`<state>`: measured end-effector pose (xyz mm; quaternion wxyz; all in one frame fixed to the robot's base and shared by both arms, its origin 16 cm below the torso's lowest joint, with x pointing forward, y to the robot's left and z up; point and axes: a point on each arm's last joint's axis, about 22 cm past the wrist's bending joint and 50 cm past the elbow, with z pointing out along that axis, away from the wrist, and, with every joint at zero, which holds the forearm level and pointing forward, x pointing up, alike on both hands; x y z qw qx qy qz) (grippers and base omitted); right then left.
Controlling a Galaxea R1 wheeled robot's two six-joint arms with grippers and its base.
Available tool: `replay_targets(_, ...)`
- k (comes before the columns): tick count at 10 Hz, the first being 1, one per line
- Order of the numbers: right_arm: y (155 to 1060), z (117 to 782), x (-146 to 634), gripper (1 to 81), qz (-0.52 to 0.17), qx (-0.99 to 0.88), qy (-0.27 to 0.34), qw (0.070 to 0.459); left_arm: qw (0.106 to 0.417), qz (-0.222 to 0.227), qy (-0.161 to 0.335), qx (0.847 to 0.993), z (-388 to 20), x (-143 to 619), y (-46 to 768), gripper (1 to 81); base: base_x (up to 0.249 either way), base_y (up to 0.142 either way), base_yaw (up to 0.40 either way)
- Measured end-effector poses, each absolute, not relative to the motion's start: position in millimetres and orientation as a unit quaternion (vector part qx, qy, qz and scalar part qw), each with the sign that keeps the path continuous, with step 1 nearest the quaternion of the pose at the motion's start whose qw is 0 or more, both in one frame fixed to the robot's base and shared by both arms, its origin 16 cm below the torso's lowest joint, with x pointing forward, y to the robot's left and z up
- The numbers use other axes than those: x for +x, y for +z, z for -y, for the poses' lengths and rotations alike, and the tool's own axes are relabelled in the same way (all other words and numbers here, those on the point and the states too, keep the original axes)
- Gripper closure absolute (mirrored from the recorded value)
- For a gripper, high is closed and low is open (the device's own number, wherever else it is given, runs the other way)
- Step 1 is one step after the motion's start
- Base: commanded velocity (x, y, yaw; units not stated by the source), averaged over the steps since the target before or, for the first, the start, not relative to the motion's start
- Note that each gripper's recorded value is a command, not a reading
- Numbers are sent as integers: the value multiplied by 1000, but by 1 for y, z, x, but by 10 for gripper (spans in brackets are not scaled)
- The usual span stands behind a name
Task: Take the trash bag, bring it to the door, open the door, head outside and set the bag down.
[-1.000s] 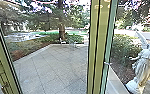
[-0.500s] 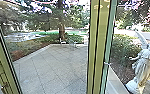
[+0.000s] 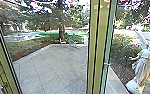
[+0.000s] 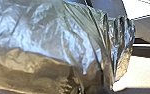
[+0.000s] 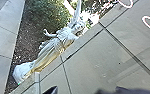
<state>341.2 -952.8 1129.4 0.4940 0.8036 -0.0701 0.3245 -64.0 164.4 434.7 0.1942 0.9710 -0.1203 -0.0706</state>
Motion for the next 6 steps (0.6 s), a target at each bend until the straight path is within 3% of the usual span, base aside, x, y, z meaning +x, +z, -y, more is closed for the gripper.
replay_targets(6, 1127, 953, 340, 10, 85, 805, 332, 484, 194, 120, -70, 971, -164, -64, 435, 811, 0, 0, 0)
